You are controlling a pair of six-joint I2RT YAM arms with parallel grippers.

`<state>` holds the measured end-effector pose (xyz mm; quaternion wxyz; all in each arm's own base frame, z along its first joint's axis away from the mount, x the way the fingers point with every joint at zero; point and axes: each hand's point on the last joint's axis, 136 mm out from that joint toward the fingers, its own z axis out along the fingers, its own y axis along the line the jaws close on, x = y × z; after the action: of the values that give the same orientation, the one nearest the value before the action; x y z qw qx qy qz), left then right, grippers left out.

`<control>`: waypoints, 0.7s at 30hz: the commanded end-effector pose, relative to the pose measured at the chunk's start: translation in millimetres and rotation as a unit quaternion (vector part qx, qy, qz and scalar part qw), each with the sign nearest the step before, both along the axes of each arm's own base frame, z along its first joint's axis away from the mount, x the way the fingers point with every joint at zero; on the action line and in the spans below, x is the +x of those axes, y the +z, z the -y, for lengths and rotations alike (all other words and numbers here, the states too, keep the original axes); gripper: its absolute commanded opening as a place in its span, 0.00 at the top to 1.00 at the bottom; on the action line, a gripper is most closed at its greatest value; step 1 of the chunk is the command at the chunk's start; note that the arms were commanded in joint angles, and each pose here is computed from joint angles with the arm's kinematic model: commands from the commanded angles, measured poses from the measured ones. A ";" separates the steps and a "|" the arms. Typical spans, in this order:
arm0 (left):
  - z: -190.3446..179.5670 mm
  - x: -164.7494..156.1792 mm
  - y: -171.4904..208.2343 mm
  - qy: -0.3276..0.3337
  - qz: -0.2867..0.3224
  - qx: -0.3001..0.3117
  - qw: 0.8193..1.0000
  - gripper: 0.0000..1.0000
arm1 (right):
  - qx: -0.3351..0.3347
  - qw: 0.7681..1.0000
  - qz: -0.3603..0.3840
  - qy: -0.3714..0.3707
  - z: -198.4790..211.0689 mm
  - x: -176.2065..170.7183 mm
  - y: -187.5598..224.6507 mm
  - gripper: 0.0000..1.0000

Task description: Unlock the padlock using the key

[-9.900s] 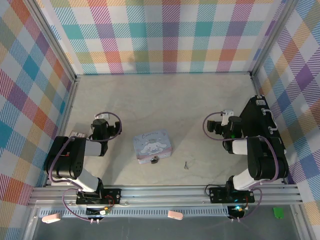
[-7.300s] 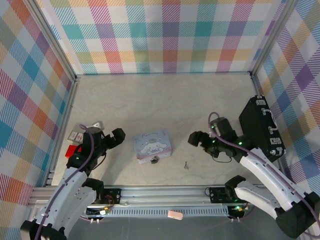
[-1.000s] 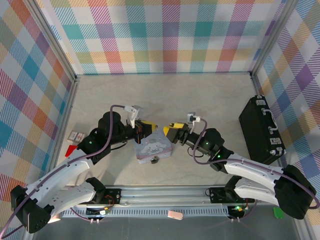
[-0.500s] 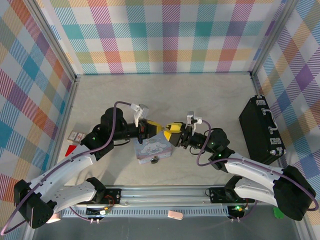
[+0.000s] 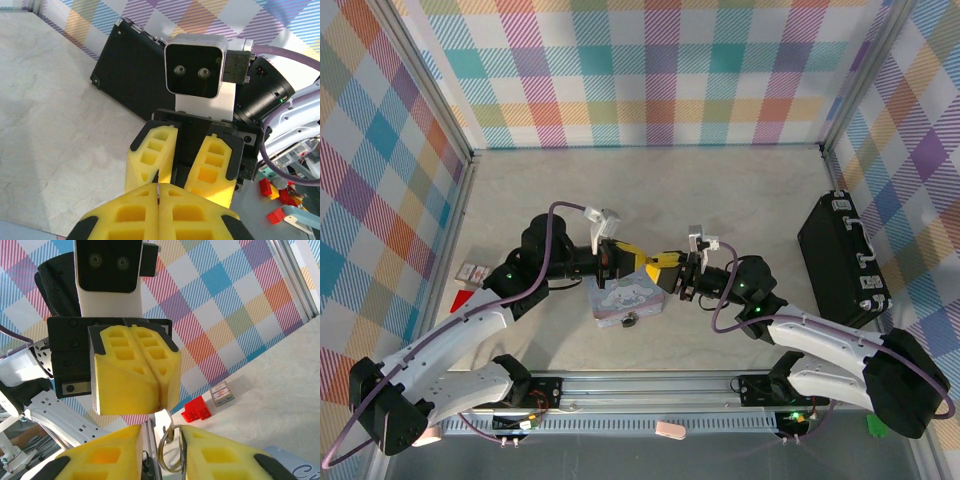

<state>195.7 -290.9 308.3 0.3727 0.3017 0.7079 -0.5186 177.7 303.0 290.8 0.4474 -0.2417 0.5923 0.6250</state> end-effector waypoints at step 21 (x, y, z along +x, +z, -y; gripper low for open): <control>4.3 2.4 14.6 -0.014 0.013 -0.017 1.000 1.00 | 0.009 1.000 0.026 -0.002 3.0 -2.3 28.3 1.00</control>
<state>195.4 -294.5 309.1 0.3666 0.3079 0.7009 -0.5287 177.9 301.4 291.7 0.4405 -0.2411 0.6026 0.6202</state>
